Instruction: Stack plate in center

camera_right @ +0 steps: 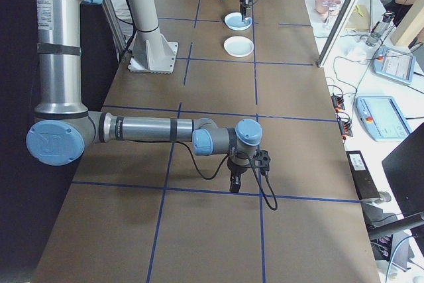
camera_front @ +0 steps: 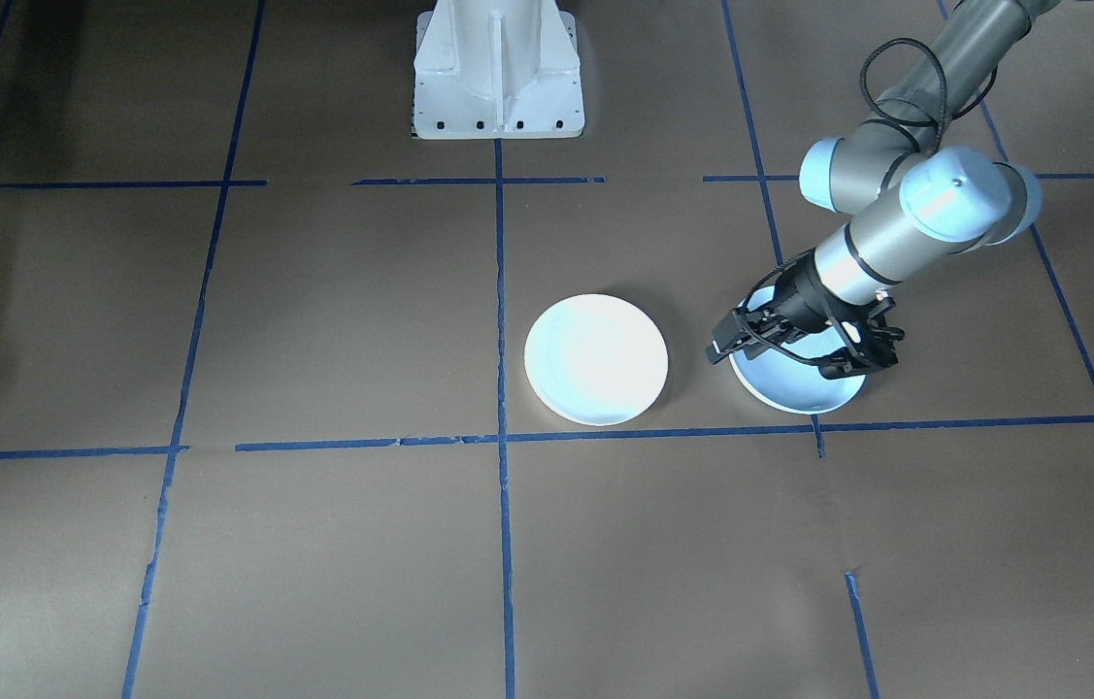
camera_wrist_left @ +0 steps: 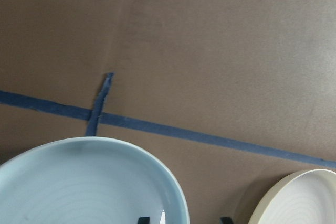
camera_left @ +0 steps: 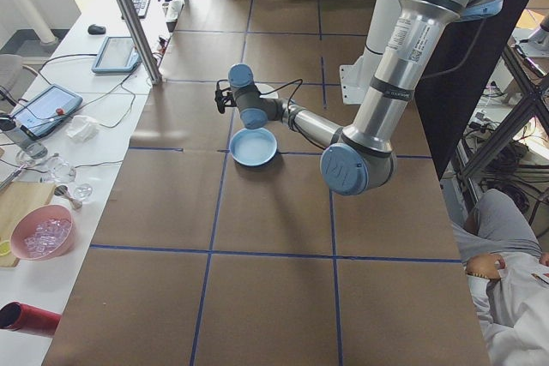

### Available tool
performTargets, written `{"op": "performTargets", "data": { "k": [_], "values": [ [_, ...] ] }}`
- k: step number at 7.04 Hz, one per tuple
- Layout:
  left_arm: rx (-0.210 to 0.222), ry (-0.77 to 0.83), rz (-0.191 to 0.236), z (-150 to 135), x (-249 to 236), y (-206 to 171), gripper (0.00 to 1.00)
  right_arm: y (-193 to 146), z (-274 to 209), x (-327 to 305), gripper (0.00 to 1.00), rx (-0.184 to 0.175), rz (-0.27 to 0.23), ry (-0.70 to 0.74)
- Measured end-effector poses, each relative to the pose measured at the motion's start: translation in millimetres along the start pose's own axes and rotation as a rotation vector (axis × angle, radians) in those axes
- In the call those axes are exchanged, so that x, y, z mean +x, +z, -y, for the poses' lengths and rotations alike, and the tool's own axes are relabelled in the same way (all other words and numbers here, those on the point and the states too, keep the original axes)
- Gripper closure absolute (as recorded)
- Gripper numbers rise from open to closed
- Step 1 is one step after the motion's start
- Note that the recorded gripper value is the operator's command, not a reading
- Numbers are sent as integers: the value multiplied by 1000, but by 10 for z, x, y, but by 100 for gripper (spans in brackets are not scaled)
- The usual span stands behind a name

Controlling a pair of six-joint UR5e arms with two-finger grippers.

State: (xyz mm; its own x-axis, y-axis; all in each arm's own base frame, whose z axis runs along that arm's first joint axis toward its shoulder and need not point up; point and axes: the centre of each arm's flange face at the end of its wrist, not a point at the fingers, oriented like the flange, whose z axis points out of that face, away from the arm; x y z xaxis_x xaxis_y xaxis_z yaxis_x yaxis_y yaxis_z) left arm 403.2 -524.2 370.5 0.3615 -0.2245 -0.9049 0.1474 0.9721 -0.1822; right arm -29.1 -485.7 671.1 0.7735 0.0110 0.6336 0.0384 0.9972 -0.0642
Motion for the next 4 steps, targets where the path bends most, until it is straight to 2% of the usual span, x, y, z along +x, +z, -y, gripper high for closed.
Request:
{"op": "performTargets", "data": {
  "k": [4],
  "values": [
    [10,20,33,-479,280,533,37,0,0,0,0,0,0,0]
  ]
}}
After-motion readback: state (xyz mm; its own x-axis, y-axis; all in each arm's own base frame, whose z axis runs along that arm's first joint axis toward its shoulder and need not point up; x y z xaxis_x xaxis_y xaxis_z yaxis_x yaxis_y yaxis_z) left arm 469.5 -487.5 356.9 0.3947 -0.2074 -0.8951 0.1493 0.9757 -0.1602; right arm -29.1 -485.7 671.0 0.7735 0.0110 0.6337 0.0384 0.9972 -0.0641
